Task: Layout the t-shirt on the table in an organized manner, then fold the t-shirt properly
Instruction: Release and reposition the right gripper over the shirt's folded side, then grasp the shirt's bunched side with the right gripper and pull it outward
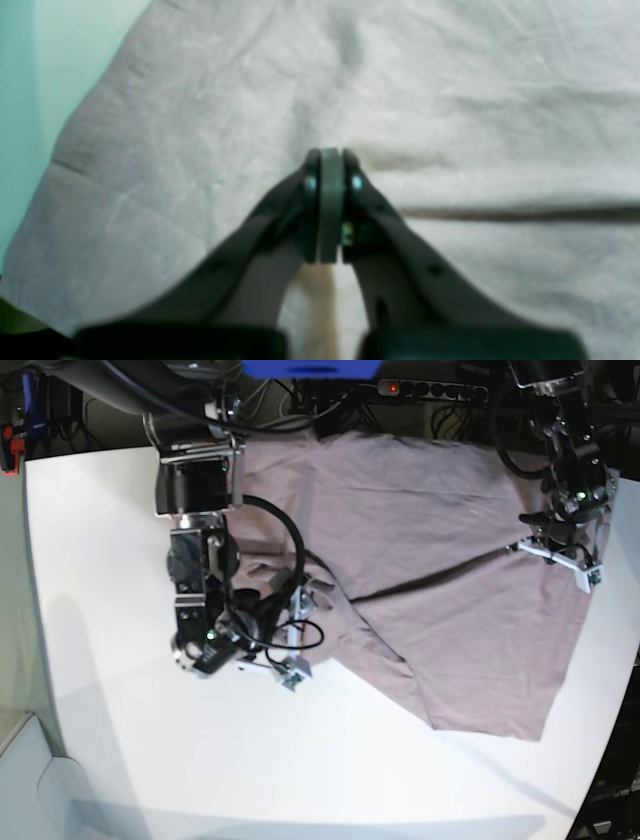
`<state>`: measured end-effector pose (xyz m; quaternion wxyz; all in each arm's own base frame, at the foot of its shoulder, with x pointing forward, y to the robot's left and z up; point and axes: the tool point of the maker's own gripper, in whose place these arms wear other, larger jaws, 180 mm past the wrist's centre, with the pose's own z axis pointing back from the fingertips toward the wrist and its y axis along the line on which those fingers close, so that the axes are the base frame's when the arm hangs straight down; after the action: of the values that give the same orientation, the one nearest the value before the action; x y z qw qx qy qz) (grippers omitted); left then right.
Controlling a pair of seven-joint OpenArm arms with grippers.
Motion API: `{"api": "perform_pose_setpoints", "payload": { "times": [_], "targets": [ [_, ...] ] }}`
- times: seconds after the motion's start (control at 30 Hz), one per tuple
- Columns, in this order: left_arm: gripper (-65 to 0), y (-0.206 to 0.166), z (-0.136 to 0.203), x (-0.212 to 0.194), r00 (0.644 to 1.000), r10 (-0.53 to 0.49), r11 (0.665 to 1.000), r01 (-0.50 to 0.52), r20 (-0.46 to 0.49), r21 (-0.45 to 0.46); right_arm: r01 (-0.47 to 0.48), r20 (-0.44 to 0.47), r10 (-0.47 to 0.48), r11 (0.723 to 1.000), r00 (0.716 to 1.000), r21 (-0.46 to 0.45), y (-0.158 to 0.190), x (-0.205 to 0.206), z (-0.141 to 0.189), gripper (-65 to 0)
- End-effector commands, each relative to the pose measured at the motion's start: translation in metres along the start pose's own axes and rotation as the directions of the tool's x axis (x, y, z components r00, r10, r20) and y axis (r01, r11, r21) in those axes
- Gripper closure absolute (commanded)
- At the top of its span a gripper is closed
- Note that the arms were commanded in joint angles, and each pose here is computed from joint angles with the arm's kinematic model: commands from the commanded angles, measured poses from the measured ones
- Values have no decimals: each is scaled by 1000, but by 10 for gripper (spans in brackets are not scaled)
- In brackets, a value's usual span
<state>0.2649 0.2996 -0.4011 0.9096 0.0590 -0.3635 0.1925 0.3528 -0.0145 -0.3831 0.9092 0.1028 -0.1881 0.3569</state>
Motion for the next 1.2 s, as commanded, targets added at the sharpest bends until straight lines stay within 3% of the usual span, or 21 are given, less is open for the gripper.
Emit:
{"api": "perform_pose_setpoints", "payload": {
  "times": [0.0,0.2,0.3,0.4,0.43,0.63,0.83,1.17],
  "targets": [
    [-4,3,3,13,999,-8,1000,8,40,6,-11,69,12,1000,998,-8,-3,23,9,-459],
    [-4,3,3,13,999,-9,1000,9,40,7,-10,107,10,1000,994,-4,-2,29,8,-427],
    [-4,3,3,13,999,-9,1000,9,40,7,-10,138,11,1000,990,-4,-3,35,9,-265],
    [-4,3,3,13,999,-9,1000,9,40,7,-17,157,19,1000,987,-17,-6,42,12,-14],
    [-4,3,3,13,999,-9,1000,9,40,7,-21,170,25,999,985,-25,-9,48,15,0],
    [-4,6,4,6,1000,-13,1000,13,25,10,-44,288,67,996,955,-83,-28,93,43,0],
    [-4,8,7,-1,1000,-21,1000,21,14,15,-65,391,133,981,911,-182,-76,146,85,0],
    [-4,35,13,-4,1000,13,997,-14,15,70,-16,565,86,992,821,-126,-128,206,102,0]
  ]
}}
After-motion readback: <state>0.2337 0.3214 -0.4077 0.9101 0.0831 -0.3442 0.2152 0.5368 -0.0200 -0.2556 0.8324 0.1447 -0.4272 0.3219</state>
